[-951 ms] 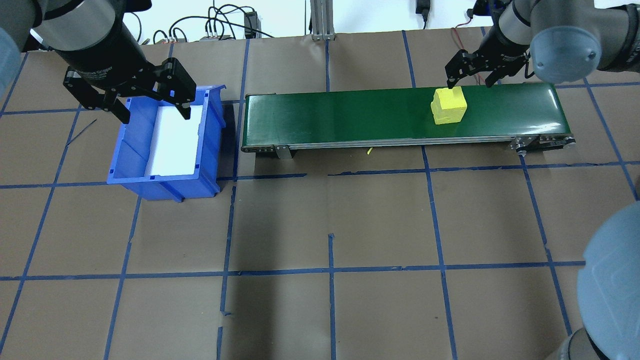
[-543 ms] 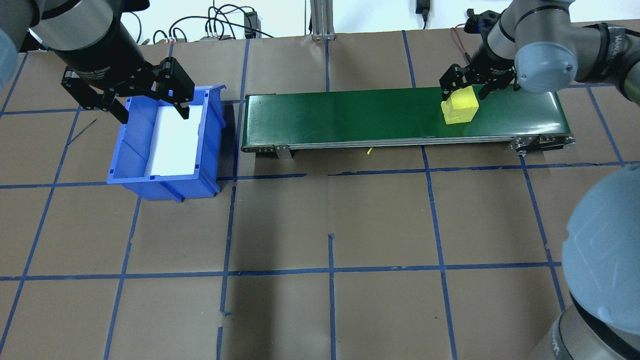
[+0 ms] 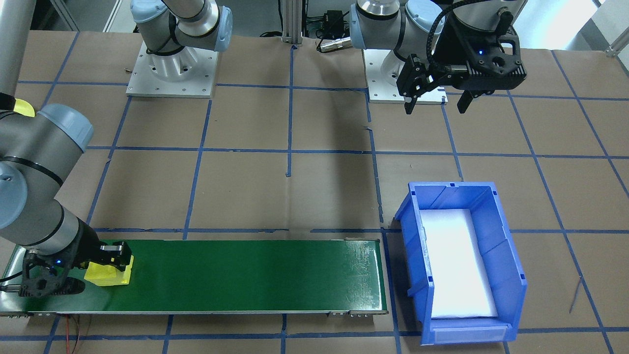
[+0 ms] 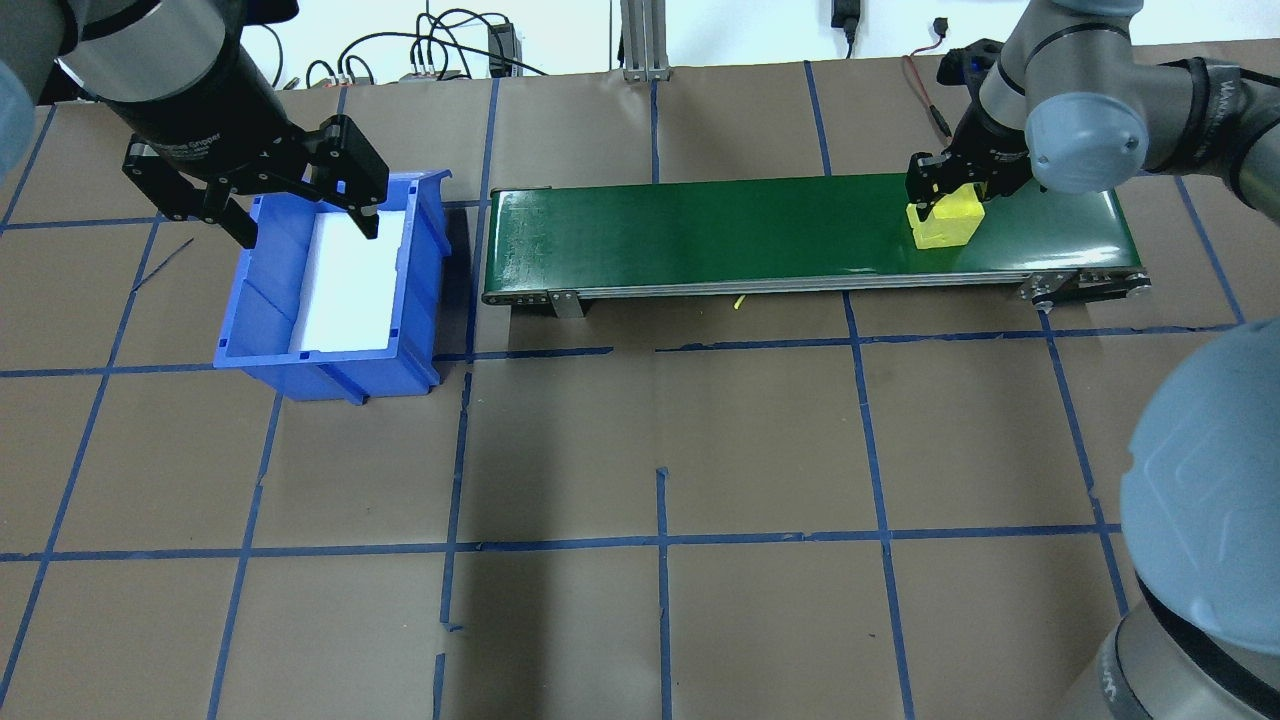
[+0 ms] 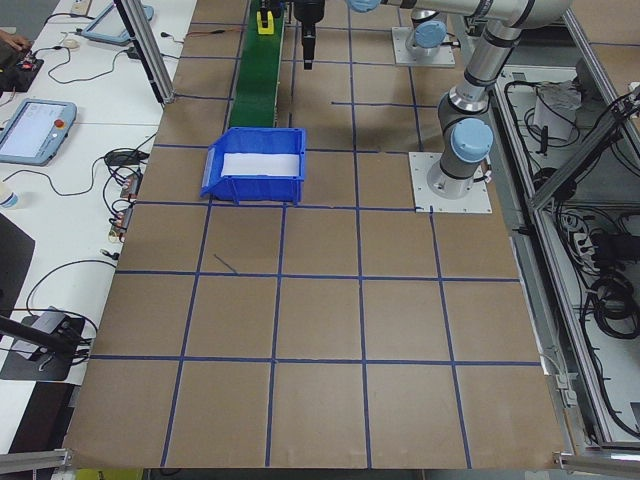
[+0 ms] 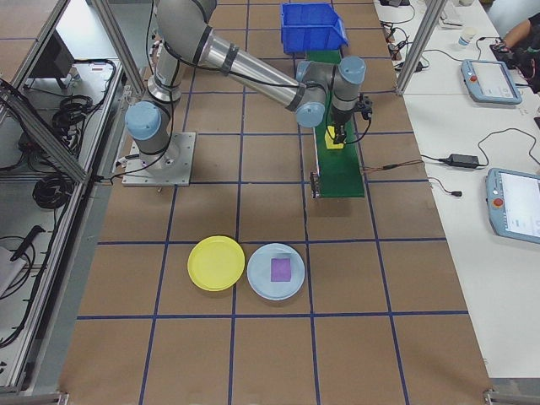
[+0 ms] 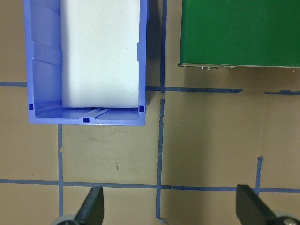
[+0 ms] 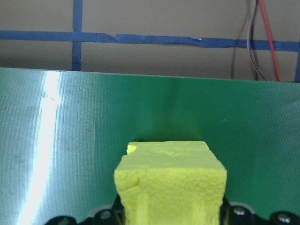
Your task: Move block left to right into plate
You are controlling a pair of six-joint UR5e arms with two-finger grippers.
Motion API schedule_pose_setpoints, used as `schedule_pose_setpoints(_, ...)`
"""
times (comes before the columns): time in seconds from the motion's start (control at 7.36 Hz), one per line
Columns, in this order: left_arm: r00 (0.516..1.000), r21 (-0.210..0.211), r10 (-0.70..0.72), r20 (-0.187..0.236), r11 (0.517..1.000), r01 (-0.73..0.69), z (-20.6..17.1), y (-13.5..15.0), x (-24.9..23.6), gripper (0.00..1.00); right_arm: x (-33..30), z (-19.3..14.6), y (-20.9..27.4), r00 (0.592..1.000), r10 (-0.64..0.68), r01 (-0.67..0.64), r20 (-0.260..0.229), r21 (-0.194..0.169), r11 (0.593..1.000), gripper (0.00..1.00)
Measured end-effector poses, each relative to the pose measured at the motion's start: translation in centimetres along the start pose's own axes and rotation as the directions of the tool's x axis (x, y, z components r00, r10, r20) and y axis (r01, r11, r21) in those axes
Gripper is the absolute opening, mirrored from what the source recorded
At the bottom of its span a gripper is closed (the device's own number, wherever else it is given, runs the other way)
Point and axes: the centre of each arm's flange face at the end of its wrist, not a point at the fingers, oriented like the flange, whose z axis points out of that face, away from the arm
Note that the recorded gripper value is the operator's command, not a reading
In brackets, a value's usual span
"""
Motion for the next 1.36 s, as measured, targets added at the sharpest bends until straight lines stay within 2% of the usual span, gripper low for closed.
schedule_pose_setpoints(0.14,1.0,-0.001,-0.001,-0.002,1.0,0.001,0.0,0.0,0.0,1.0,3.1,-0.3,0.3,0.999,0.032,-0.033,-0.037,-0.006,0.999,0.3)
schedule_pose_setpoints(0.41,1.0,0.0,-0.001,-0.002,1.0,0.001,0.0,0.0,0.1,1.0,16.2,-1.0,2.9,0.987,0.135,-0.137,-0.091,-0.015,0.99,0.3)
schedule_pose_setpoints(0.68,1.0,-0.001,0.0,-0.004,1.0,0.0,0.0,0.0,0.2,1.0,30.4,-2.1,9.7,0.962,0.229,-0.239,-0.147,-0.049,0.97,0.26)
schedule_pose_setpoints(0.95,1.0,-0.001,0.0,-0.007,1.0,0.0,0.1,0.0,0.2,1.0,39.9,-2.3,22.4,0.95,0.294,-0.307,-0.106,-0.13,0.943,0.26)
schedule_pose_setpoints(1.09,1.0,-0.002,0.0,-0.008,1.0,0.0,0.1,0.0,0.2,1.0,41.1,-3.2,28.6,0.945,0.314,-0.324,-0.093,-0.14,0.936,0.27)
schedule_pose_setpoints(1.36,1.0,-0.004,-0.001,-0.008,1.0,0.001,0.2,0.0,0.2,1.0,41.8,-3.3,36.7,0.952,0.297,-0.305,-0.073,-0.136,0.943,0.31)
